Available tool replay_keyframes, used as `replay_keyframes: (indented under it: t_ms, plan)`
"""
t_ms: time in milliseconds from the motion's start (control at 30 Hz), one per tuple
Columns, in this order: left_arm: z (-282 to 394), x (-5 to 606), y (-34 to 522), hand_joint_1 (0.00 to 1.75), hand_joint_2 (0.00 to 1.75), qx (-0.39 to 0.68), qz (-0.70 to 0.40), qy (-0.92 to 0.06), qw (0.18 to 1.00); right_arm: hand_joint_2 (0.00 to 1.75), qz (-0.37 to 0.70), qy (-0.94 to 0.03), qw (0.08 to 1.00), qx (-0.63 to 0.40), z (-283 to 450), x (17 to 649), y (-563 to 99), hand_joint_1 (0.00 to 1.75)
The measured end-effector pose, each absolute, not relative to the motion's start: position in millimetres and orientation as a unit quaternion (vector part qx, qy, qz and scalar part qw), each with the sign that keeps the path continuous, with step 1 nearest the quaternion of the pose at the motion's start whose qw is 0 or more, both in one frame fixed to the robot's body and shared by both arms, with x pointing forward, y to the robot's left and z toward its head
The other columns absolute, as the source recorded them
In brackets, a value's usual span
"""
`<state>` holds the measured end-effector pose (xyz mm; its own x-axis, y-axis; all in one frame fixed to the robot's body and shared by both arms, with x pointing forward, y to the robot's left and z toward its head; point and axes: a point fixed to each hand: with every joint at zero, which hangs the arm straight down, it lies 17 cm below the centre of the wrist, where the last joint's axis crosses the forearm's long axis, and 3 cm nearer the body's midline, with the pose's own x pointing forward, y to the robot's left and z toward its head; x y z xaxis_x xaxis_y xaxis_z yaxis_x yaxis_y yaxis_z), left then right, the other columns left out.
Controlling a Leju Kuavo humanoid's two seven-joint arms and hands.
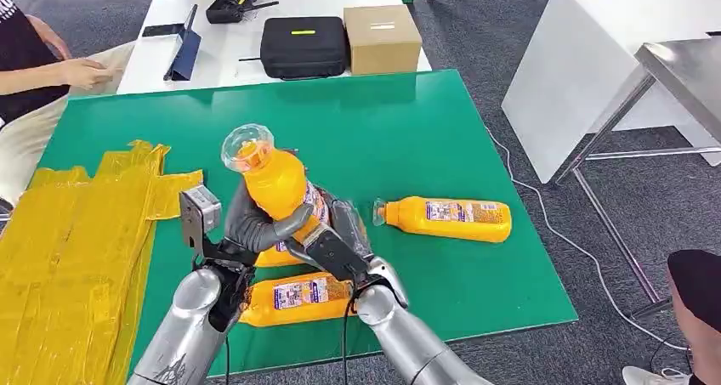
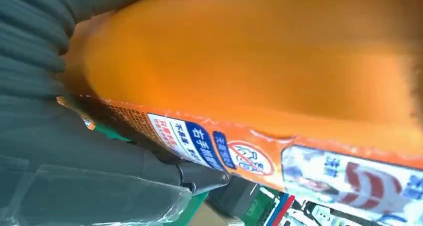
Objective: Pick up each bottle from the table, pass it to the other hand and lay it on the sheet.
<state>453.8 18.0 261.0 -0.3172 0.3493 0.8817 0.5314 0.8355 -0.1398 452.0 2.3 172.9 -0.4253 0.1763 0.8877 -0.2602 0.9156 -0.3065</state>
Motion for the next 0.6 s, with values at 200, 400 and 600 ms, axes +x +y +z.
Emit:
replay_keyframes:
  t_ms: [200,400,600]
  plan:
    - [269.5,454.7,36.9,1.75,1.75,-0.265,-0.059,-0.819,0.505,1.75,0.194,-0.830,0.523,0.020,185.6,450.0,-3.2,0.00]
    - [274.2,465.5,81.2,1.75,1.75,-0.224,-0.016,-0.838,0.498,1.75,0.174,-0.851,0.495,-0.008,205.8,442.8,-23.4,0.00]
    - [278.5,471.0,116.9,1.75,1.75,-0.191,0.003,-0.851,0.489,1.75,0.164,-0.865,0.474,-0.027,221.4,433.9,-41.7,0.00]
